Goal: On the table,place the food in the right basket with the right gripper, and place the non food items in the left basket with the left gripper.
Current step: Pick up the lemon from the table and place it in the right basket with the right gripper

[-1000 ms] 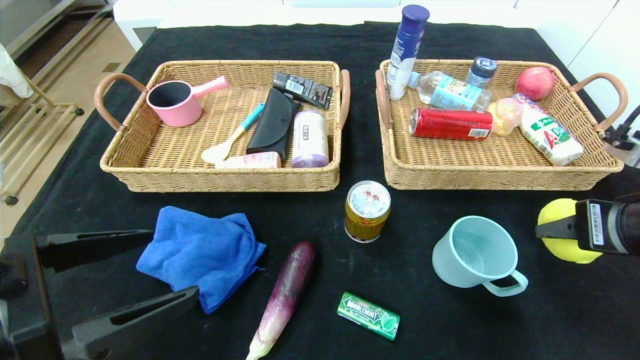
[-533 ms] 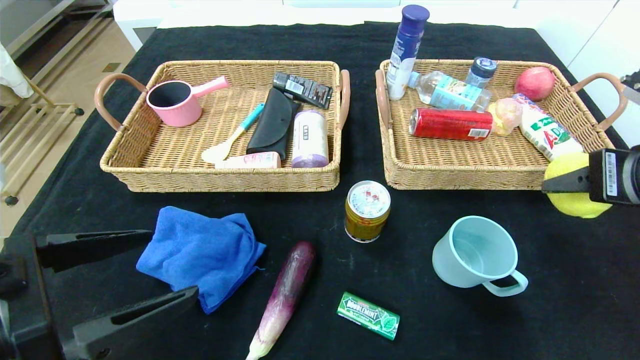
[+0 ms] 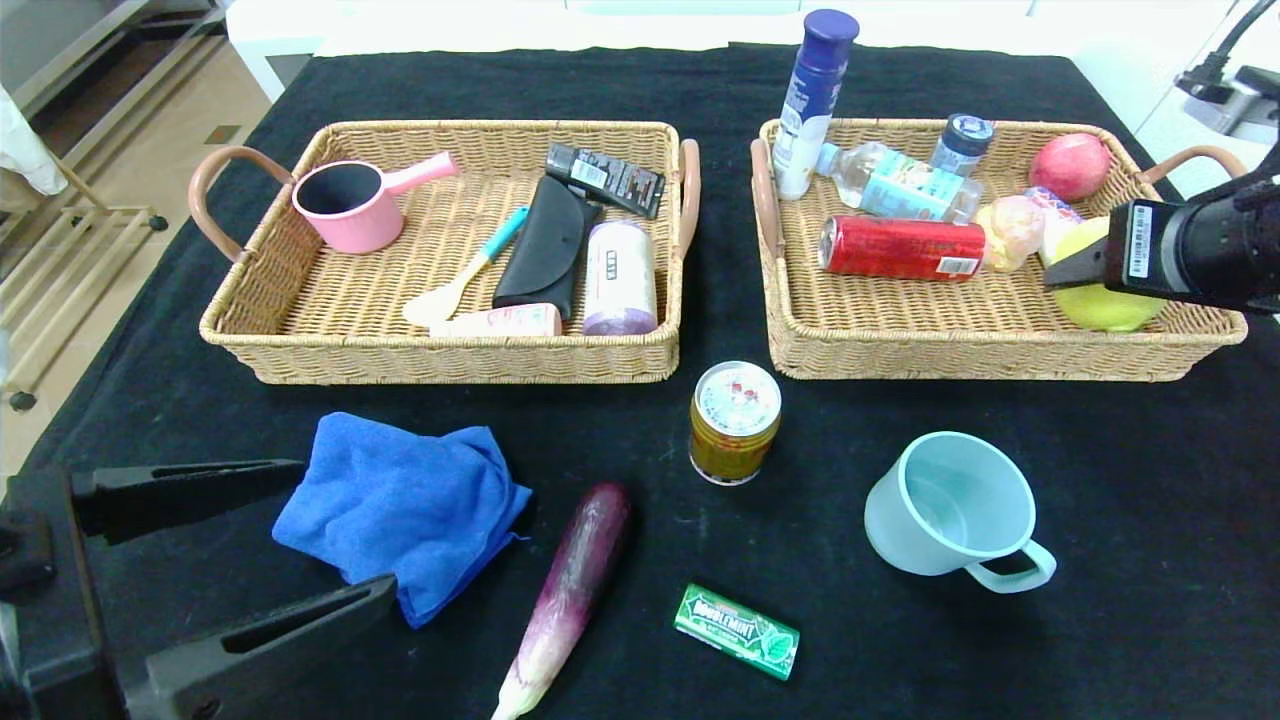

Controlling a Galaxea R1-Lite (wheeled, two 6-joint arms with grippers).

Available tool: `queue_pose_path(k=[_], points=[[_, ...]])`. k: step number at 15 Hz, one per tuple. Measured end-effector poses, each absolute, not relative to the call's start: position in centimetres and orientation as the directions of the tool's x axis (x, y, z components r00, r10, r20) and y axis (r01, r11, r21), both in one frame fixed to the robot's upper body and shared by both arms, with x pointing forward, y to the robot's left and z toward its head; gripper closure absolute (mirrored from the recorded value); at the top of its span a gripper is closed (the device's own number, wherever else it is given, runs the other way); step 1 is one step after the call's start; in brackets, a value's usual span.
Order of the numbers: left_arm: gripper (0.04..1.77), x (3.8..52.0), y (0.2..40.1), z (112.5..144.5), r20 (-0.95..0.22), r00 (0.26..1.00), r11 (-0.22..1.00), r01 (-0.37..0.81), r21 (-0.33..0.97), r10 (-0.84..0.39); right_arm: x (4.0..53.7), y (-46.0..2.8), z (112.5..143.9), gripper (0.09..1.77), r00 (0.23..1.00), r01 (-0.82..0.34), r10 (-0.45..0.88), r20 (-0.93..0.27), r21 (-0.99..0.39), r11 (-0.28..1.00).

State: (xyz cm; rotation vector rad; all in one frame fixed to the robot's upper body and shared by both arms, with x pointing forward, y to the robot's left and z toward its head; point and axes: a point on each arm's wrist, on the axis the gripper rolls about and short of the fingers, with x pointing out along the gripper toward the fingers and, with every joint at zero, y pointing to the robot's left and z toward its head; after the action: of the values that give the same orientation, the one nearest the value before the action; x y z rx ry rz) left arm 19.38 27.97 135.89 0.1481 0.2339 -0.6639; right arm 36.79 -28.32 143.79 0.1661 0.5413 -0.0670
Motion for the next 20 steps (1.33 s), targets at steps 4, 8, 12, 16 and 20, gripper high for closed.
queue_pose_path(k=[4,8,12,16,20], points=[[0.09,19.3,28.0,135.9,-0.26,0.763,0.778,0.625,0.062,-0.592,39.2,-29.2,143.7,0.82,0.893,0.122,-0.044,-0.447,0.147,0.982],[0.09,19.3,28.0,135.9,-0.259,0.763,0.779,0.625,0.062,-0.592,40.6,-29.5,143.0,0.78,0.89,0.134,-0.059,-0.453,0.135,0.982],[0.09,19.3,28.0,135.9,-0.259,0.764,0.779,0.624,0.062,-0.591,41.0,-29.5,142.7,0.53,0.886,0.137,-0.061,-0.46,0.133,0.982],[0.09,19.3,28.0,135.9,-0.259,0.764,0.779,0.624,0.062,-0.591,40.9,-29.4,142.7,0.38,0.884,0.134,-0.06,-0.464,0.128,0.983],[0.09,19.3,28.0,135.9,-0.259,0.764,0.779,0.624,0.062,-0.591,39.7,-28.6,143.2,0.29,0.885,0.107,-0.037,-0.464,0.125,0.986]])
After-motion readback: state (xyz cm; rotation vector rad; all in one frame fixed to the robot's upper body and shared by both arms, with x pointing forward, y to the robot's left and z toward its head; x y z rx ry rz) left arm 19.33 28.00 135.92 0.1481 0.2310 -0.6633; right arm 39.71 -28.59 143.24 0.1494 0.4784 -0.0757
